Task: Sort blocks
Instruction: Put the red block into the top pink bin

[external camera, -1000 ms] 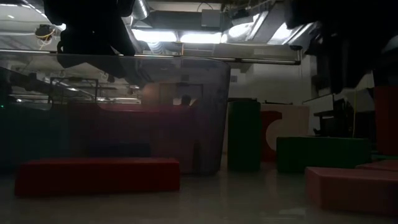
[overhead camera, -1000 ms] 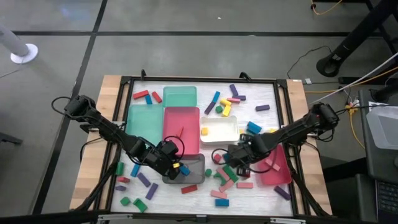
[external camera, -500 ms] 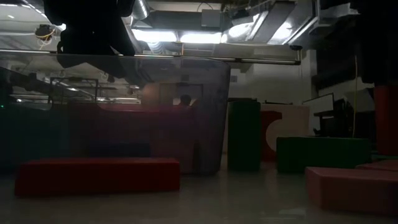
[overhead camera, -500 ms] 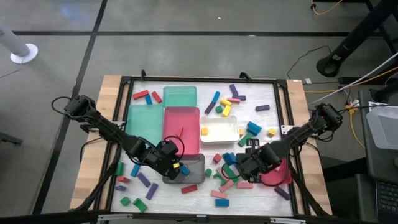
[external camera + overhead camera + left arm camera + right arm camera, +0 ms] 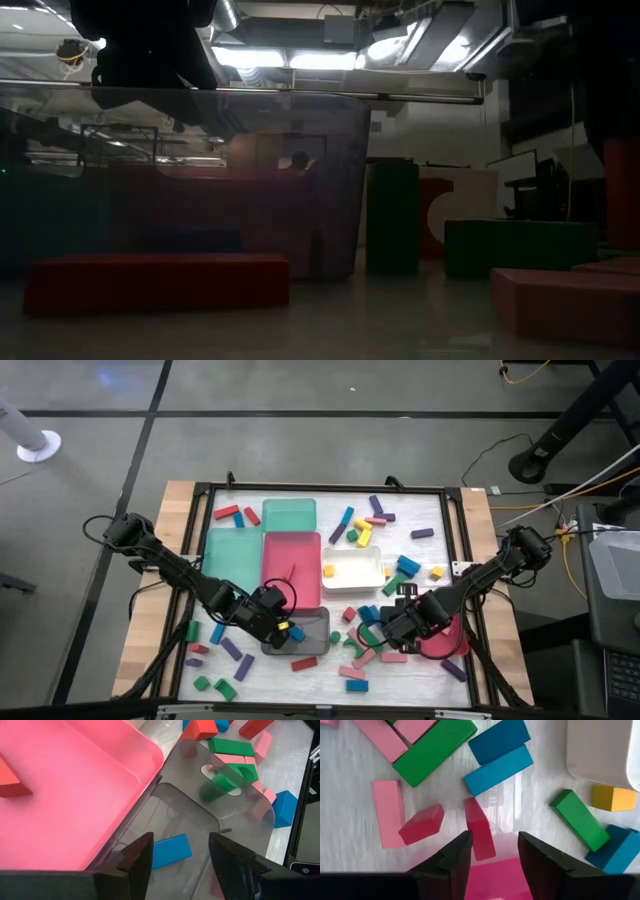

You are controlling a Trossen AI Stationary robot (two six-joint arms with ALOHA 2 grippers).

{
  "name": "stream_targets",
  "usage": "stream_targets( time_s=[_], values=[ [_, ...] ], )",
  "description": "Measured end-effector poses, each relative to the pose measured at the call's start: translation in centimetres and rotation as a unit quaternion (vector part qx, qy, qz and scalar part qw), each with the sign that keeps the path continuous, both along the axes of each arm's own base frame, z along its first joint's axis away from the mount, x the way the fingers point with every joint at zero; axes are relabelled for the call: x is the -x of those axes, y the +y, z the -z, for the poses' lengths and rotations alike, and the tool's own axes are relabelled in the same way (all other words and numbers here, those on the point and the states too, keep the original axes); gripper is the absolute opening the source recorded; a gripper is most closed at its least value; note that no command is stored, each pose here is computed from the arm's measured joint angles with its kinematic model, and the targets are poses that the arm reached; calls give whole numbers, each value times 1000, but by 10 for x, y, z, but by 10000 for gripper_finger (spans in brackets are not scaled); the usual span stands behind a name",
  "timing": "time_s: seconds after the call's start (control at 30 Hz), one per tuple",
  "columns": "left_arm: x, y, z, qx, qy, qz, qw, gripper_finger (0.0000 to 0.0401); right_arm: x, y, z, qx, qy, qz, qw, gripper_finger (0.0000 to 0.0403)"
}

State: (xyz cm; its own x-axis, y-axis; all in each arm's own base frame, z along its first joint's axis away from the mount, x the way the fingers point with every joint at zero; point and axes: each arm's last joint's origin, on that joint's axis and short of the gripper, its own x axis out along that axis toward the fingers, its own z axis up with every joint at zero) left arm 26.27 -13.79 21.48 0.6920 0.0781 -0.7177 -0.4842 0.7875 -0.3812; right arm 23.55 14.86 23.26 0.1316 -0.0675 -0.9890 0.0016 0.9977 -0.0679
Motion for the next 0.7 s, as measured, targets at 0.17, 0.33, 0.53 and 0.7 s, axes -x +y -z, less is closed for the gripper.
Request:
stream_targets(
  time_s=[0.17, 0.33, 0.53, 0.7],
  values=[
    [0, 0, 0, 0, 0, 0, 1000, 180, 0, 0, 3, -3, 4, 0, 1000, 166],
    [0, 0, 0, 0, 0, 0, 1000, 180, 0, 0, 3, -3, 3, 0, 1000, 166],
    [0, 0, 0, 0, 0, 0, 1000, 180, 1, 0, 12, -5, 0, -1, 1000, 166],
    [0, 0, 0, 0, 0, 0, 1000, 180, 2, -2, 22, -5, -2, 0, 1000, 159]
  ],
)
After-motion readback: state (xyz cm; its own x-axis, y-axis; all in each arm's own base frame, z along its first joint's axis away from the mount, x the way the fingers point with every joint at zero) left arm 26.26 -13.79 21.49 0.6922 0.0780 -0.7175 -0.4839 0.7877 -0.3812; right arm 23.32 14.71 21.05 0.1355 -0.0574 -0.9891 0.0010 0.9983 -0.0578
